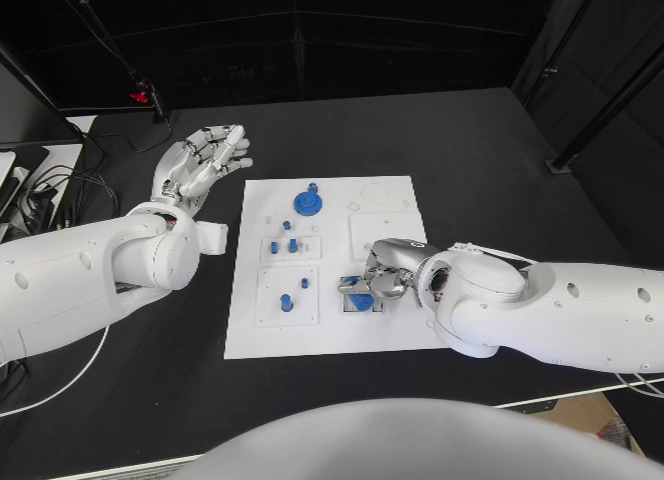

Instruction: Assemble the parts on the task board

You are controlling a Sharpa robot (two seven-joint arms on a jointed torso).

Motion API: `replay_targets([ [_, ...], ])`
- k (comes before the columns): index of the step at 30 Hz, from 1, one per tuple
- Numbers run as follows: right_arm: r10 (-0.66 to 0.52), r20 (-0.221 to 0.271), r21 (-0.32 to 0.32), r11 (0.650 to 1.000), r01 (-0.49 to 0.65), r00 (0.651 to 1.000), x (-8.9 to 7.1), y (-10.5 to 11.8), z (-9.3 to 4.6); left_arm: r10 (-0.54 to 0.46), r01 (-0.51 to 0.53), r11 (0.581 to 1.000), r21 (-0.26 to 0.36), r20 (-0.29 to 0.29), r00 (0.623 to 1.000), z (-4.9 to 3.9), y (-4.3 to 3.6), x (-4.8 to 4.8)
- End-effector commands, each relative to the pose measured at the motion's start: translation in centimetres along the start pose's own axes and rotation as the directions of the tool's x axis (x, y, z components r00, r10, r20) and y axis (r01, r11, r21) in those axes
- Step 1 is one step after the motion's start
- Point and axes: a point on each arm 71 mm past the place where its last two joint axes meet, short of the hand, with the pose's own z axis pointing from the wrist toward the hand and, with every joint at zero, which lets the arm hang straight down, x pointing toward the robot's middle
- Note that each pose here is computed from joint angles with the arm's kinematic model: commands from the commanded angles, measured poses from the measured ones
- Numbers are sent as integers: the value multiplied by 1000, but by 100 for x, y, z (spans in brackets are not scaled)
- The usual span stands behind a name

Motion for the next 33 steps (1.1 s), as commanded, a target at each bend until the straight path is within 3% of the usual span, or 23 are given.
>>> replay_targets([
  [1, 0, 18, -17, 1000, 0, 1000, -18, 23, -6, -7, 8, 990, 138, -9, 1000, -4, -106, 6],
  [5, 4, 31, -19, 1000, -3, 1000, -31, 11, -14, -8, 9, 990, 138, -9, 1000, -7, -107, 4],
  [14, 87, 129, -76, 994, -77, 988, -120, -16, -62, -7, 8, 991, 137, -7, 1000, -10, -105, -8],
  [26, 98, 111, -68, 994, -90, 989, -121, -76, -94, -8, 9, 991, 135, -8, 1000, -13, -100, -6],
  [33, 158, 58, -90, 984, -153, 986, -132, -234, -185, -7, 8, 991, 135, -6, 1000, -17, -99, -16],
])
